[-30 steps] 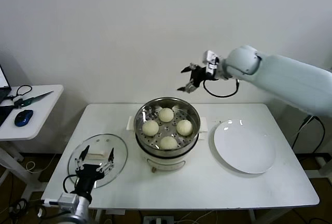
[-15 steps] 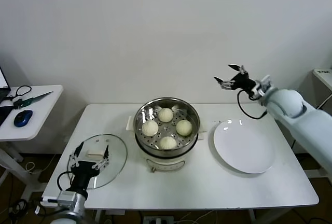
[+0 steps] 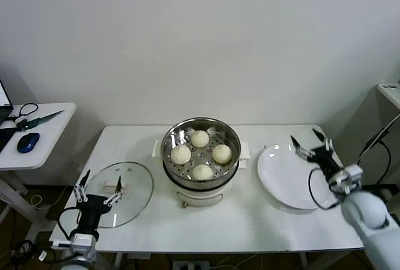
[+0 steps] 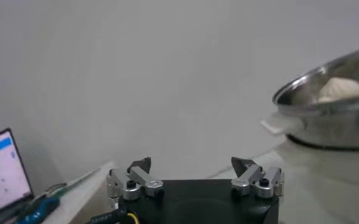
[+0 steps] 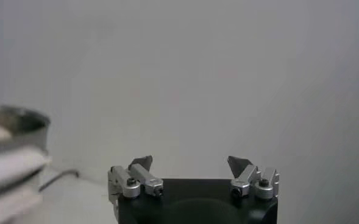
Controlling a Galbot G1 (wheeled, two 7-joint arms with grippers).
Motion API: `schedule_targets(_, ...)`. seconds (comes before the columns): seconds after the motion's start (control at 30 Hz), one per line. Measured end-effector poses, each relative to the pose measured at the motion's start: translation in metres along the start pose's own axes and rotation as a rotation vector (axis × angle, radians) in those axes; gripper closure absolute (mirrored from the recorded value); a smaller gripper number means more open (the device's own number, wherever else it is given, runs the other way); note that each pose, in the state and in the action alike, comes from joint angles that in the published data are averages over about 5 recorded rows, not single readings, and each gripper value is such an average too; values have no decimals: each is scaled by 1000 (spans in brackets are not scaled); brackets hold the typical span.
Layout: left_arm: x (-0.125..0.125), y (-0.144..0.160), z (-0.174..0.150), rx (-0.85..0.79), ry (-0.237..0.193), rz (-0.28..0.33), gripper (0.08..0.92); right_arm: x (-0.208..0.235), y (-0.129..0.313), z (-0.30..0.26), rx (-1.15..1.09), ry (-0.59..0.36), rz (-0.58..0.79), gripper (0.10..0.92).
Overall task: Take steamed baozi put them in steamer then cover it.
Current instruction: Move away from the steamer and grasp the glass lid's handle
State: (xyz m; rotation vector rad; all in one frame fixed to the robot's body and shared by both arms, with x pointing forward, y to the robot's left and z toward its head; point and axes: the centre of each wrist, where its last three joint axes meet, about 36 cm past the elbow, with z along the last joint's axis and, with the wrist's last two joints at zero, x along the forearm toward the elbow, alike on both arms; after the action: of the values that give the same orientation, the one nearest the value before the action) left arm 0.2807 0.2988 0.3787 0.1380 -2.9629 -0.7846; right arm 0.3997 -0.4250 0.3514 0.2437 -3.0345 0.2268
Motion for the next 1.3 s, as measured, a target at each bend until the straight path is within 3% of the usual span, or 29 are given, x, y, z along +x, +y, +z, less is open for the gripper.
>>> schedule_targets(0.27,4,5,47,-404,-18,-82,177,55,32,46,-31,48,90,200)
schedule_targets(0.63,5,-14,107,-875,-36,-47,177,85,69,62,-62,64,152,200)
schedule_targets(0.9,-8,-28,125,-1025,-26,-25,177,99,92,63,-80,71,164,200)
schedule_targets(1.3,-46,-42,129,-1115,6,-35,177,115,107,58,-91,71,178,200)
